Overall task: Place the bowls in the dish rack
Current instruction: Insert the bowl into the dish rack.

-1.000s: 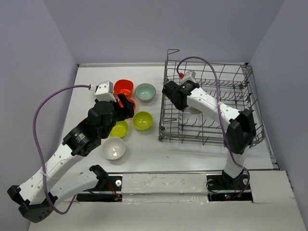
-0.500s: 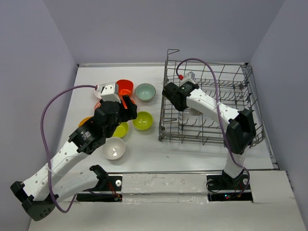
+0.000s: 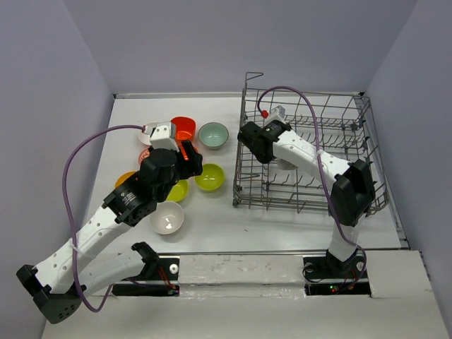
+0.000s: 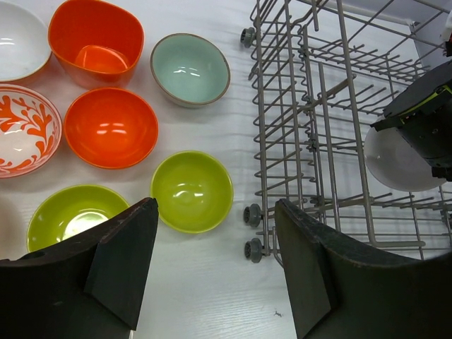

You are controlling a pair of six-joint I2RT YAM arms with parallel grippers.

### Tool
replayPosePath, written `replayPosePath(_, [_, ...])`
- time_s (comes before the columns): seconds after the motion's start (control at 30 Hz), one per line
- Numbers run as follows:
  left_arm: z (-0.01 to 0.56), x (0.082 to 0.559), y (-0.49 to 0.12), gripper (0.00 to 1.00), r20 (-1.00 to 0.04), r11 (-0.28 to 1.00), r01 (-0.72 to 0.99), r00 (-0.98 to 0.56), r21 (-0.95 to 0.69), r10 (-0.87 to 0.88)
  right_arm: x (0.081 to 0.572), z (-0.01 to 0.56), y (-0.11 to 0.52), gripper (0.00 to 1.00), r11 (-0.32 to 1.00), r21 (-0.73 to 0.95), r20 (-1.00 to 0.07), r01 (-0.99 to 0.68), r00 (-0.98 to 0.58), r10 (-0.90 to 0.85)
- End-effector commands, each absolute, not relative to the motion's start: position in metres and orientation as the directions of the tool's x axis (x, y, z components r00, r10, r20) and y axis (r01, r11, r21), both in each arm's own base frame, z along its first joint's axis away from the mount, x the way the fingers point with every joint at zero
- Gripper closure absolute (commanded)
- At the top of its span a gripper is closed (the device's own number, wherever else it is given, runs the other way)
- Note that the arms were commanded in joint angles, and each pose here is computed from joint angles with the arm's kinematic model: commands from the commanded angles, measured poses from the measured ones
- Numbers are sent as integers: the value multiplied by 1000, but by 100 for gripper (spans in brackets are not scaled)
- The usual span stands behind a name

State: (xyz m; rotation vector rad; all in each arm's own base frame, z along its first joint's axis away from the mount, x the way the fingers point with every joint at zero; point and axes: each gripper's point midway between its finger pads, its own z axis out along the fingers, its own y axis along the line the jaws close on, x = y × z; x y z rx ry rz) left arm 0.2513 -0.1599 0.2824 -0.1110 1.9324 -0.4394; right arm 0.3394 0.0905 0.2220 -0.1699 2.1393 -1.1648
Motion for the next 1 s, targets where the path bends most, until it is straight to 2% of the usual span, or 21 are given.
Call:
replayPosePath(0.0, [289, 256, -163, 24, -882, 922, 138, -370, -363, -292, 340, 227, 83, 99, 524, -826, -476, 207, -754, -452])
replayPosePath(0.33, [287, 256, -163, 24, -882, 922, 143, -374, -359, -286, 339, 222, 82, 95, 510, -840, -450, 184, -762, -466])
replayPosePath(0.97, [285, 255, -163, 24, -880, 921, 144, -377, -362, -287, 352, 212, 104, 95, 512, -843, -440, 165, -760, -479])
